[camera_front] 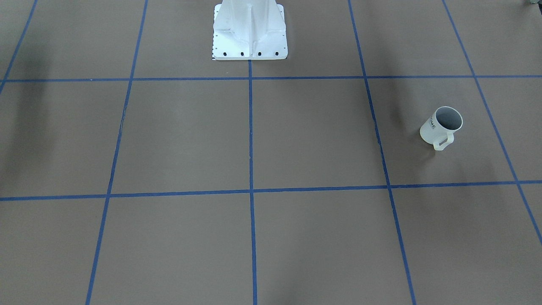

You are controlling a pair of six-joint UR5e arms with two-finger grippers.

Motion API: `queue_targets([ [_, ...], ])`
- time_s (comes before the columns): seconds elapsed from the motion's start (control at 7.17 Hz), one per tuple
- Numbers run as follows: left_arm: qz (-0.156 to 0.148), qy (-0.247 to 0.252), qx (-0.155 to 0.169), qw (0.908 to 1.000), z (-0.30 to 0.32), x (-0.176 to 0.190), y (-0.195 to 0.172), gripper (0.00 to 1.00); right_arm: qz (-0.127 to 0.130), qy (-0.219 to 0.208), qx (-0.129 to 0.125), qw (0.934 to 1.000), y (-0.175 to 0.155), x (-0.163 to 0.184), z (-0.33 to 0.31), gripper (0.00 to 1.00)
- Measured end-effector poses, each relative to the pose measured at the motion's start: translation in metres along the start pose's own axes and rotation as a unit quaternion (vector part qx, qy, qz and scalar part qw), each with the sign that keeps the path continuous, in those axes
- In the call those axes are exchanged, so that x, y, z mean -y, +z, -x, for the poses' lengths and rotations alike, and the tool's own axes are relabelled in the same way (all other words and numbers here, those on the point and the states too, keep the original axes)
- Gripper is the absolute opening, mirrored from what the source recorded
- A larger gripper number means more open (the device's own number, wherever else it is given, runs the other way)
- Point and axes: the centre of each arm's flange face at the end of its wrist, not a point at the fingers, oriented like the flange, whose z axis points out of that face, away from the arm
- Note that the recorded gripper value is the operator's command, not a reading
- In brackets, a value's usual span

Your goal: Left arm hands cup to right arm to dump lemon

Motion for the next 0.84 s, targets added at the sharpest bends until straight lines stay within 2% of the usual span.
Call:
queue_targets([
  [0.56, -0.01, 0.022, -0.008, 0.9997, 0.0012, -0.0033, 0.0046, 1.0, 0.0, 0.001, 0.001, 1.0, -0.0001, -0.0001, 0.0003, 1.0],
  [0.84, -0.004, 0.023, -0.032, 0.9992, -0.0007, -0.0051, 0.0097, 1.0, 0.0, 0.002, 0.003, 1.0, -0.0001, 0.0005, 0.0015, 1.0],
])
